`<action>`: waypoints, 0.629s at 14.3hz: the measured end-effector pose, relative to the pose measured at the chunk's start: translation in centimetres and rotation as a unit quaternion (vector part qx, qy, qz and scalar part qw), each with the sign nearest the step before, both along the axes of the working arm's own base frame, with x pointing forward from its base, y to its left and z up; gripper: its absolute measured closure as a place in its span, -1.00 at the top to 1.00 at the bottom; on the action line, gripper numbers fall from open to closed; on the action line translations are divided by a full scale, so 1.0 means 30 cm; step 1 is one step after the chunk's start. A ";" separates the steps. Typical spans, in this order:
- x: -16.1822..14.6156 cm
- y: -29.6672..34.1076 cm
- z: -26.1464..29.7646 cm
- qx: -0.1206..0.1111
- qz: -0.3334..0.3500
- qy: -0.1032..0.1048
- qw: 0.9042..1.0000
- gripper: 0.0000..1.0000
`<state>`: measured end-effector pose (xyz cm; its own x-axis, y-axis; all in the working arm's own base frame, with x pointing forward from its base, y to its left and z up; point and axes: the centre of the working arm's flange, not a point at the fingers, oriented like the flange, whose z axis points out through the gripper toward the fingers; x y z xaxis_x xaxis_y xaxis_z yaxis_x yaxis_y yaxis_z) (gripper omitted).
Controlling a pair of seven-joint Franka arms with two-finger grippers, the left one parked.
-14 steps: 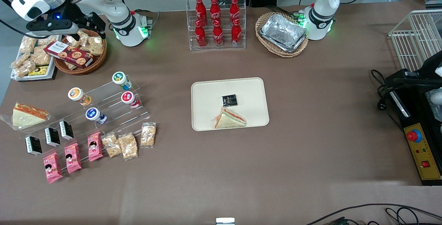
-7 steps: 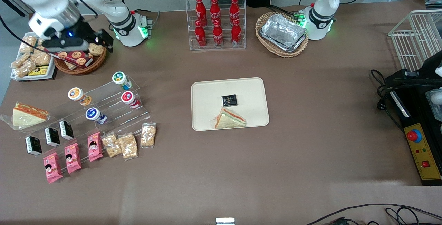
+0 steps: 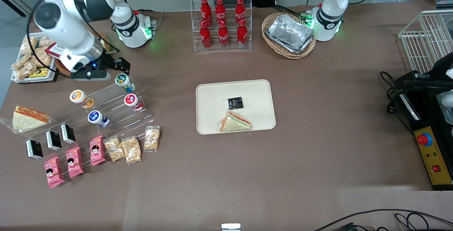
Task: Place green gum on tray
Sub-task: 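Lower the open right gripper onto the green-labelled cup, then close the right gripper on the green-labelled cup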
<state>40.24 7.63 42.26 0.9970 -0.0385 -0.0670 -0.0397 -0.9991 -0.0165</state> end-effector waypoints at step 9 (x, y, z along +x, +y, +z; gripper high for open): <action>0.037 -0.027 -0.164 -0.003 -0.015 0.013 1.000 0.99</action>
<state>41.35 6.81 37.35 0.9934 -0.0681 -0.0924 -0.0692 -0.9976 -0.0088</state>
